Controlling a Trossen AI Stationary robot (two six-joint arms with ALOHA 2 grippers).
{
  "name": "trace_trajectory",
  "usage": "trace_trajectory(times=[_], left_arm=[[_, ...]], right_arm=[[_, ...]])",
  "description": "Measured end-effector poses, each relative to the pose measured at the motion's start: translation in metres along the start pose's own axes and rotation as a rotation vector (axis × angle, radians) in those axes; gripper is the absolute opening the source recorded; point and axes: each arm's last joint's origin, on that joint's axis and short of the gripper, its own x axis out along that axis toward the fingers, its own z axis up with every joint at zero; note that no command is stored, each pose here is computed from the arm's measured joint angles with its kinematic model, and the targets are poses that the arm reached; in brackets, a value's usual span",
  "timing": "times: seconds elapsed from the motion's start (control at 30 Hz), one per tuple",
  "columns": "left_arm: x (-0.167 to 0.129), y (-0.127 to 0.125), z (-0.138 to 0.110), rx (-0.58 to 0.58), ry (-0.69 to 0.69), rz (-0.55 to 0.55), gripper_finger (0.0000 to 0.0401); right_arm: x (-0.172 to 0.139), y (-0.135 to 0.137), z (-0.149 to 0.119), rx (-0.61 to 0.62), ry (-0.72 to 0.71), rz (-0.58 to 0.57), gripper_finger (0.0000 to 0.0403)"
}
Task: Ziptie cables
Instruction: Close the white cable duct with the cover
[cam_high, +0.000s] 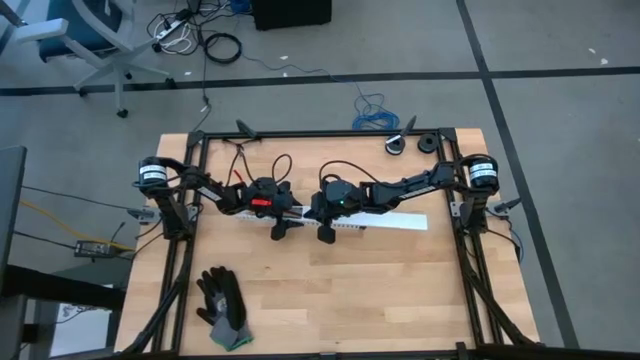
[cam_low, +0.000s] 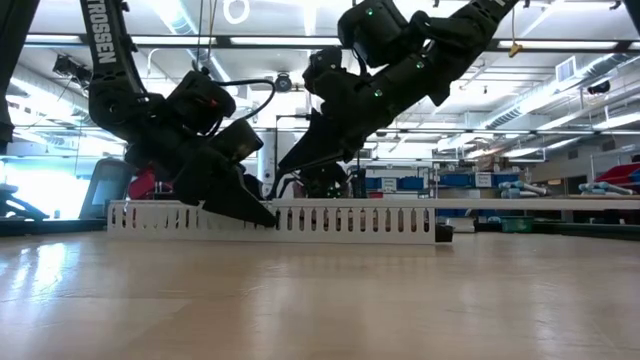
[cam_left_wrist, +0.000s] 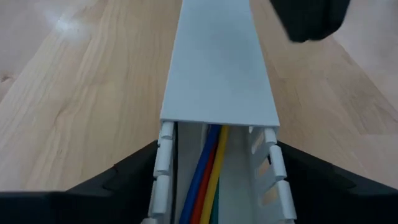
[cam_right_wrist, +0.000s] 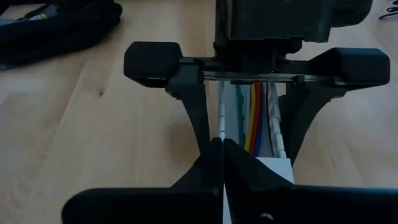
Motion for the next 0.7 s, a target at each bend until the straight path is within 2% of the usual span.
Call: trace_trajectory(times=[0.23,0.37,0.57,0.7], left_arm=[[-0.001,-0.001,-0.003,-0.022,0.029,-0.020,0.0298],[-0.012,-0.004,-0.004,-0.032,0.031,-0.028,0.0298],[-0.037,-0.006,-0.010,-0.026,0.008,0.048,0.0298],[-0.042,-0.008,-0.017,-0.027,0.005,0.053,0.0297]], right_arm=[[0.000,0.000,-0.002,0.026,0.025,-0.002,0.0000],[0.000,-0.001,-0.005,0.028,0.047,-0.006,0.0000],[0.000,-0.001,-0.005,0.029,0.056,-0.019,0.0000],[0.000,-0.001,-0.005,0.029,0.052,-0.020,0.0000]])
